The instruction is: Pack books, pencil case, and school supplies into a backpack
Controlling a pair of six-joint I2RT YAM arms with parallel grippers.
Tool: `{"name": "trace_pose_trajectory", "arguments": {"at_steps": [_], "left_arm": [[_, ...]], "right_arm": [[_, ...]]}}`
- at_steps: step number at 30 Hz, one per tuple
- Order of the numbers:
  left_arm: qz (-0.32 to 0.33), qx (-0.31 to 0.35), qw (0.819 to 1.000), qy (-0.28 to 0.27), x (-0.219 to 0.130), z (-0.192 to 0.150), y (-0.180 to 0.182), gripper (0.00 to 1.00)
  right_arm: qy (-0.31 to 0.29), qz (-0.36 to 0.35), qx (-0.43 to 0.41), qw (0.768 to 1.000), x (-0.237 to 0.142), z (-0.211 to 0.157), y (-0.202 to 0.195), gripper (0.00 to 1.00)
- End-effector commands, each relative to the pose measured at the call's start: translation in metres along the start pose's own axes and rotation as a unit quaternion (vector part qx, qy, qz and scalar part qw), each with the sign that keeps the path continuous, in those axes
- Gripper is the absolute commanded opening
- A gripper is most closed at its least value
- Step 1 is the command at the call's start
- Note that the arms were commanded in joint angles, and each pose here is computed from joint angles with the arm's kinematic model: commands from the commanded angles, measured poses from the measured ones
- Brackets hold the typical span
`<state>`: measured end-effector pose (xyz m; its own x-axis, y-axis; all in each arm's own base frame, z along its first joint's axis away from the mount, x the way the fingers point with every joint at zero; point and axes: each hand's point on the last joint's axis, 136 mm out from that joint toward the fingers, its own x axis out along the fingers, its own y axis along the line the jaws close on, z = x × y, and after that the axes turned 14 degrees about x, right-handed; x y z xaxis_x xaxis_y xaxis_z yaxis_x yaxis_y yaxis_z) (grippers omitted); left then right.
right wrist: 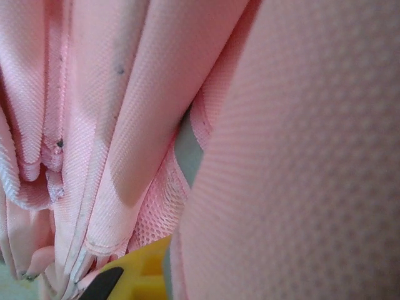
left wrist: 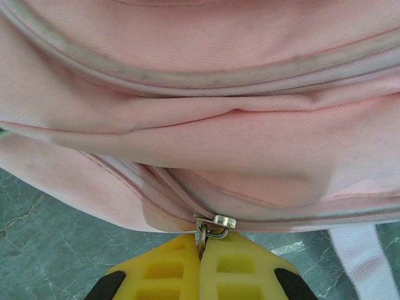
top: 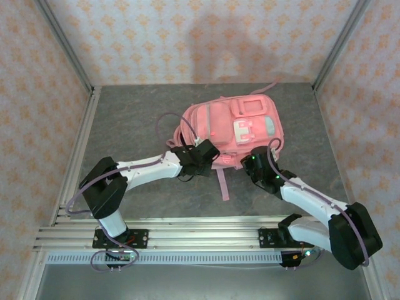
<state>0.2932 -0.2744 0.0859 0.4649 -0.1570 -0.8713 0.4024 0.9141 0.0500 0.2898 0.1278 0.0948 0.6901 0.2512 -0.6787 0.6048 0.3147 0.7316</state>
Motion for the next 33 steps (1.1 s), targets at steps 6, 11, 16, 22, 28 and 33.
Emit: {"name": "trace_pose_trajectory", "arguments": {"at_steps": [6, 11, 16, 22, 28, 33], "left_arm": [[0.046, -0.002, 0.998, 0.036, 0.003, -0.023, 0.029, 0.0], [-0.024, -0.019, 0.999, 0.043, 0.013, -0.023, 0.0, 0.0], [-0.09, -0.004, 0.995, 0.037, 0.009, -0.013, -0.042, 0.0], [-0.139, 0.03, 0.989, 0.025, -0.006, -0.01, -0.085, 0.0], [-0.184, 0.05, 0.982, 0.016, -0.022, -0.009, -0.118, 0.0], [-0.206, 0.062, 0.977, 0.014, -0.03, -0.009, -0.138, 0.0]], "right_arm": [[-0.105, -0.072, -0.013, 0.992, -0.01, 0.091, -0.006, 0.14], [-0.098, -0.045, -0.005, 0.994, -0.006, 0.105, 0.016, 0.37], [-0.069, -0.073, 0.003, 0.995, -0.015, 0.093, 0.015, 0.56], [-0.071, -0.088, 0.042, 0.993, -0.059, 0.07, -0.011, 0.53], [0.008, -0.057, 0.08, 0.995, -0.065, 0.022, -0.034, 0.41], [0.048, -0.032, 0.104, 0.993, -0.056, -0.006, -0.048, 0.47]]}}
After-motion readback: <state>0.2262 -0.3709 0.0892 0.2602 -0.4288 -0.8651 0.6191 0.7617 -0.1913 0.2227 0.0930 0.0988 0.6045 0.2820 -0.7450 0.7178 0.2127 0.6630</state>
